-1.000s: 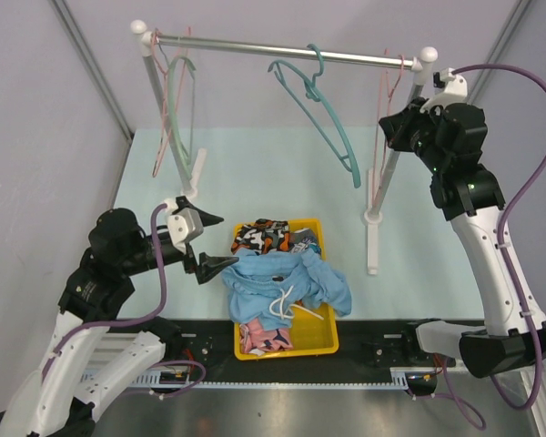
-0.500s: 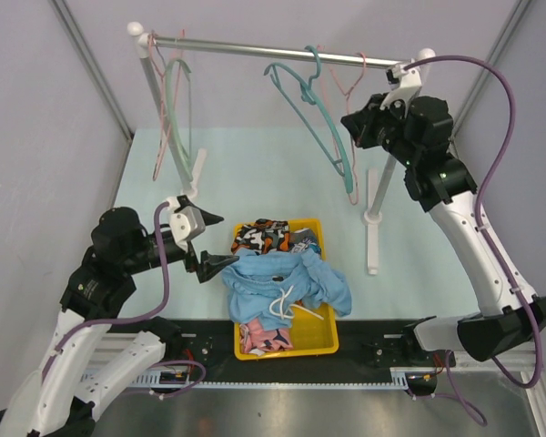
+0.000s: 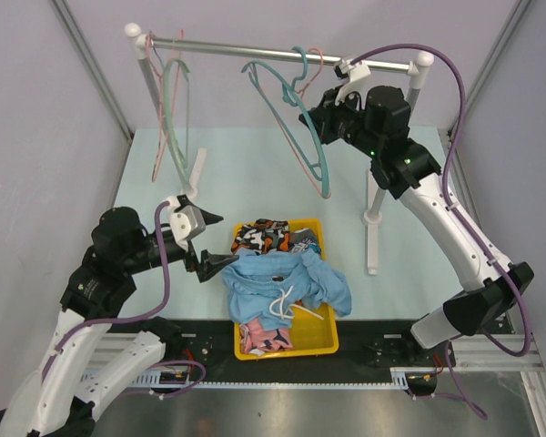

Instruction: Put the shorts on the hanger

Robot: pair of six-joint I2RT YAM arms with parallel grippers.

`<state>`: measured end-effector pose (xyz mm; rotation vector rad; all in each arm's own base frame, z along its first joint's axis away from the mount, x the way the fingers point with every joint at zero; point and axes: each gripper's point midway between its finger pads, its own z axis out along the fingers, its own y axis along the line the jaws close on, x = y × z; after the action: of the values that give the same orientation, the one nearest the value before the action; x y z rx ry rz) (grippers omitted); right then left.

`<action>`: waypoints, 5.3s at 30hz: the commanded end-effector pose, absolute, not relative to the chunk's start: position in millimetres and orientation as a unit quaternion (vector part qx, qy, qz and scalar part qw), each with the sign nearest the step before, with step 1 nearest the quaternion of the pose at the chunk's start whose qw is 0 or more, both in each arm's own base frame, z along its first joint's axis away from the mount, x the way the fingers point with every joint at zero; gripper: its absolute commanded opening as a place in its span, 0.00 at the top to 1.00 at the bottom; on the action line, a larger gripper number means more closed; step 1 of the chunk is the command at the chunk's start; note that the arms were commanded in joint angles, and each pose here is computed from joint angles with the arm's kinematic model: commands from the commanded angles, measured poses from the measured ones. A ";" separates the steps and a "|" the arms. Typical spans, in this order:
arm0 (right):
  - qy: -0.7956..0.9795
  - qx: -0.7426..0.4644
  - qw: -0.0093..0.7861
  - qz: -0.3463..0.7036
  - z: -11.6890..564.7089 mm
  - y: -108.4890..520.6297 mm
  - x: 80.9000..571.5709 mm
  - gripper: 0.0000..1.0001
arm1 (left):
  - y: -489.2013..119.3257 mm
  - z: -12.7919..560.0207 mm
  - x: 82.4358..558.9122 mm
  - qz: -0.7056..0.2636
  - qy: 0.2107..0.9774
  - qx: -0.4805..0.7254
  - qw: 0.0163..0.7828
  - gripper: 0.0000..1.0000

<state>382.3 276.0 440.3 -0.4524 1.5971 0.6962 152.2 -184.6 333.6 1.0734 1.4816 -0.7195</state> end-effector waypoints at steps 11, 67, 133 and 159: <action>0.649 -0.184 0.693 0.255 505.2 221.0 360.6 1.00 | -192.9 335.7 158.5 -0.320 0.626 0.450 0.550 0.08; 0.666 -0.553 0.418 0.274 367.4 137.9 68.4 1.00 | -175.3 231.1 187.3 -0.245 0.744 0.459 0.419 0.16; 0.590 -0.712 0.266 0.275 288.8 241.7 134.0 1.00 | -137.0 156.2 189.4 -0.159 0.701 0.615 0.326 0.18; 0.596 -0.665 0.329 0.307 305.6 302.3 164.2 1.00 | -178.7 233.4 151.4 -0.262 0.603 0.639 0.399 1.00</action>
<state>150.8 270.3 276.7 -1.8427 1.6802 0.7739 161.1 -166.7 206.2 1.6307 1.6150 -0.5963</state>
